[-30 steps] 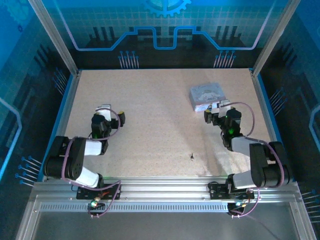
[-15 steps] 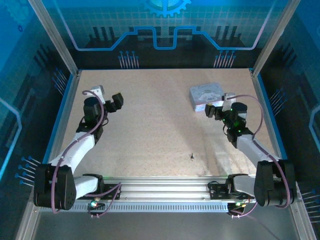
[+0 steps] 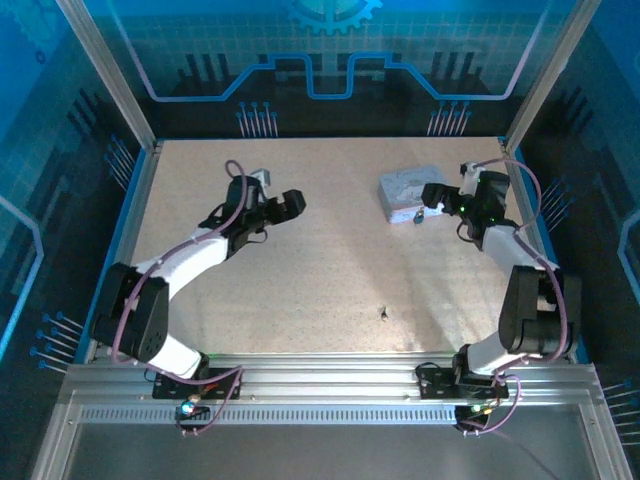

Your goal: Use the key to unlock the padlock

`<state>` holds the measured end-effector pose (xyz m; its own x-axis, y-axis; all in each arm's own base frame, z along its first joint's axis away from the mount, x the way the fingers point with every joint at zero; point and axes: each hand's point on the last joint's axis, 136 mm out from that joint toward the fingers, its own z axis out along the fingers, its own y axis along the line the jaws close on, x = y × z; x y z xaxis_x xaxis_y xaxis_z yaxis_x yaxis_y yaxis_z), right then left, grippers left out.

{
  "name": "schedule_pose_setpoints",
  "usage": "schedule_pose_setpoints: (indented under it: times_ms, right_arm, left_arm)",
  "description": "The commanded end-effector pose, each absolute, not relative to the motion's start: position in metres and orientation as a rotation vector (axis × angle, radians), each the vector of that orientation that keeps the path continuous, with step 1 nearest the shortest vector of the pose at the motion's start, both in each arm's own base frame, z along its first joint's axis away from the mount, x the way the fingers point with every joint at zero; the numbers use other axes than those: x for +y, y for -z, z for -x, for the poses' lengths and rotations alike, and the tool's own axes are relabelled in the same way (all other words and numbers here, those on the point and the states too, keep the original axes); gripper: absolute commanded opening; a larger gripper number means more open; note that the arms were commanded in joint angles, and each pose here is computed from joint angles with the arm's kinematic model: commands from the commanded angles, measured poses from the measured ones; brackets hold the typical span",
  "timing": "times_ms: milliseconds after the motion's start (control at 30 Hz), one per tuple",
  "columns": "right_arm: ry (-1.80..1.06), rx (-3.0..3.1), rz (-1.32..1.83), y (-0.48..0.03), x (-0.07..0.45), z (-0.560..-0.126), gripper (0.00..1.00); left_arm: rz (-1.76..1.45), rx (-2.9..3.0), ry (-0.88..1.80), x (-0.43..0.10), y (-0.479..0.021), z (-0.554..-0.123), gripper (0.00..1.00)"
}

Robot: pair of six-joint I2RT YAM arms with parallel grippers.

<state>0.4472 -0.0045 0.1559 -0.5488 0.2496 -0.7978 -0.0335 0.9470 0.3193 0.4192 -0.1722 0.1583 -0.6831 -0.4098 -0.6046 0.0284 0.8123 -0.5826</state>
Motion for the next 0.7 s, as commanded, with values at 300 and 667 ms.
schedule_pose_setpoints:
  times_ms: [300,667]
  right_arm:
    - [-0.558,2.291,-0.127,-0.121,-0.01,-0.5,0.99]
    - [-0.614,2.393,-0.015,-0.1,-0.01,-0.528,0.94]
  left_arm:
    - [0.161,2.28,0.961,-0.269,-0.151,-0.446,0.99]
    - [0.126,2.307,1.001,-0.287,-0.14,-0.451,0.99]
